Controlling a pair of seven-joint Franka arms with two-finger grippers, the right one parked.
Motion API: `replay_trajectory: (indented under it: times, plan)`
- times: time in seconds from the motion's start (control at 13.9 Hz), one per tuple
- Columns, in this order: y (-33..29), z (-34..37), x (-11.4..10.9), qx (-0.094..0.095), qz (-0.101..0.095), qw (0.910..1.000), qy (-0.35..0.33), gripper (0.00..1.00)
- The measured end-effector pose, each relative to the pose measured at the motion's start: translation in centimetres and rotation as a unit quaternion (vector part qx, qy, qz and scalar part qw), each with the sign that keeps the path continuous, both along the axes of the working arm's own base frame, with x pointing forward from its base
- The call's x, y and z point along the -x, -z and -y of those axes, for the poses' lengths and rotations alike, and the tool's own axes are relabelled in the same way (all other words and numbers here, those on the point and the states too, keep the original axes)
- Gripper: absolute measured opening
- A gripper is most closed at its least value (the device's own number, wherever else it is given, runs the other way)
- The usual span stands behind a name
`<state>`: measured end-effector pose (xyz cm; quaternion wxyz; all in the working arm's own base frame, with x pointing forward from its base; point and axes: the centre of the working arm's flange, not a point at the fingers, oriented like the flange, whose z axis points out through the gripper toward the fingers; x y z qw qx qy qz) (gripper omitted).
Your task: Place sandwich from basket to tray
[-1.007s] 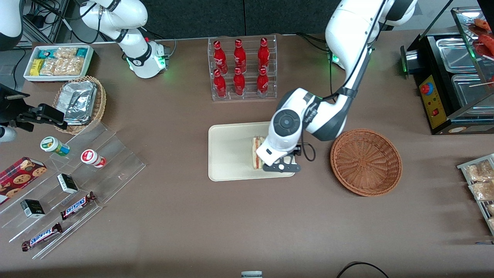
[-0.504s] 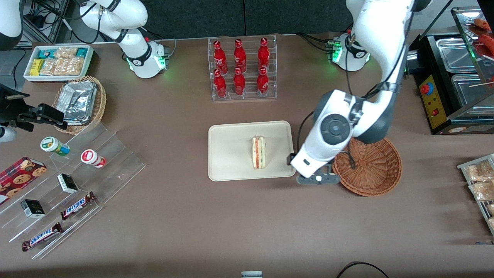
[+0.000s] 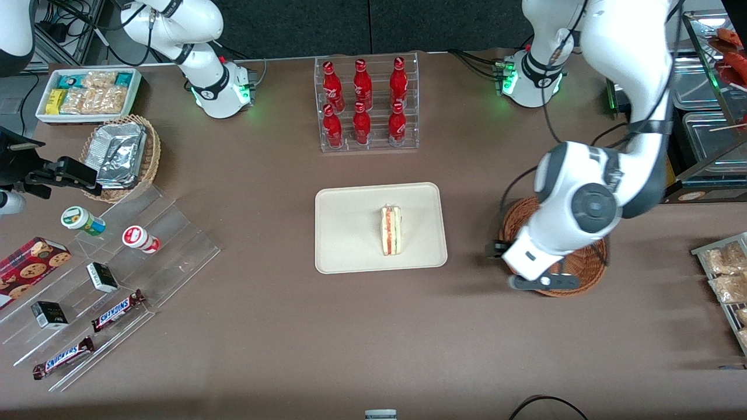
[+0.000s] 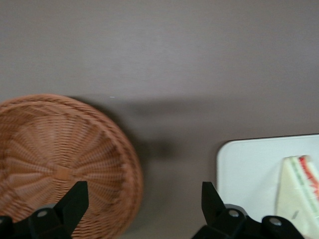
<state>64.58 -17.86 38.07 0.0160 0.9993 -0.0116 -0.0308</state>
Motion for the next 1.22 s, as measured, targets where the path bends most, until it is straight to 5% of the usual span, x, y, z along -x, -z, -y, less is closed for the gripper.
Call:
replay_trajectory:
  times: [0.43,1.22]
  plan:
    - [-4.1,-8.0,0.7,0.011,0.008,0.9995,-0.028,1.0]
    - [-21.6,-11.6,11.4,0.006,-0.049,0.9988,-0.004,1.0]
